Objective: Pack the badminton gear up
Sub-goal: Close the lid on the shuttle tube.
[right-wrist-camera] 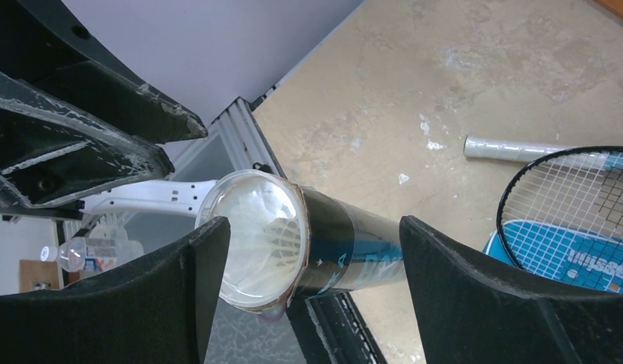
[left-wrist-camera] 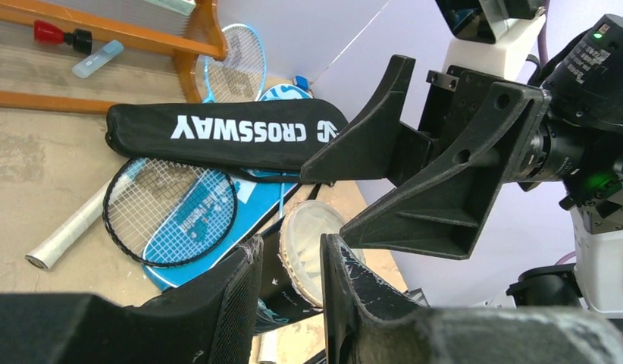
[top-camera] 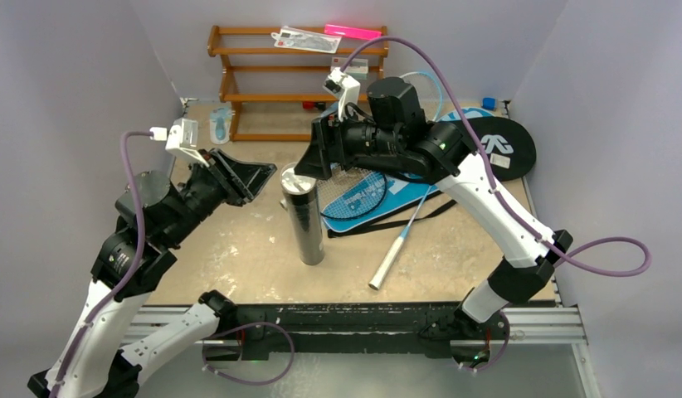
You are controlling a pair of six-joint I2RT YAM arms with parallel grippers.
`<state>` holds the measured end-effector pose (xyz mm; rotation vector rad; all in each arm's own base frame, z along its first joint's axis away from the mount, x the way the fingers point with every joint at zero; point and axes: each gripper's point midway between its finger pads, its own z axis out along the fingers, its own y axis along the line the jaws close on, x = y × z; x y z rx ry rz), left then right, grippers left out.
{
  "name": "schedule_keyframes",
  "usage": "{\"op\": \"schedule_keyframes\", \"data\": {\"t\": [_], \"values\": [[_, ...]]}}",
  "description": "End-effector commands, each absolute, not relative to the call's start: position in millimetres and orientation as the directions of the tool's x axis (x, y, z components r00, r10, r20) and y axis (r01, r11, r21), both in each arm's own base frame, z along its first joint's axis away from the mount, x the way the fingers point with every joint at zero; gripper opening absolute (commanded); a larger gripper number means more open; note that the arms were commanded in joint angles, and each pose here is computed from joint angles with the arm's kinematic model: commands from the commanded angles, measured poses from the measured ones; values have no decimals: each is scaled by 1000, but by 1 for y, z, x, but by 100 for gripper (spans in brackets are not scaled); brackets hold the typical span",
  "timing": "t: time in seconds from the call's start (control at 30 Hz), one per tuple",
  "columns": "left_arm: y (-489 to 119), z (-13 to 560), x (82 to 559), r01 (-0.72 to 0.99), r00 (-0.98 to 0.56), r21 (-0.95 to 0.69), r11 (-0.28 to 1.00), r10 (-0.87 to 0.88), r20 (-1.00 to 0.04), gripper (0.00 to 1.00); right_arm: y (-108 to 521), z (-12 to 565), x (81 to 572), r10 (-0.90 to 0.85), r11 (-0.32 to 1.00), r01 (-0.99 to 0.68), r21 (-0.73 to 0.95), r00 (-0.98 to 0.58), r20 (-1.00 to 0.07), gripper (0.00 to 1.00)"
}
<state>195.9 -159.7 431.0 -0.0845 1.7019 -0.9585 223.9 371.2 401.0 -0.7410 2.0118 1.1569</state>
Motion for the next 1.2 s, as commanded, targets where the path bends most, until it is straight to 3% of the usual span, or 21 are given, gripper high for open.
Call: {"op": "schedule_keyframes", "data": {"t": [0.0, 0.37, 0.7, 1.17], "values": [[-167, 417, 198, 393, -414, -641, 659, -496, -763, 32, 374, 415, 219, -112, 392, -772, 501, -580, -807, 84], [-171, 410, 202, 391, -428, -637, 664, -481, -765, 35, 377, 406, 221, -129, 397, -765, 507, -593, -795, 82], [-168, 404, 201, 376, -433, -626, 684, -467, -771, 34, 379, 388, 221, -161, 405, -753, 518, -616, -771, 68], [-163, 368, 200, 319, -496, -584, 746, -394, -774, 34, 376, 357, 222, -212, 447, -734, 512, -643, -736, 66]]}}
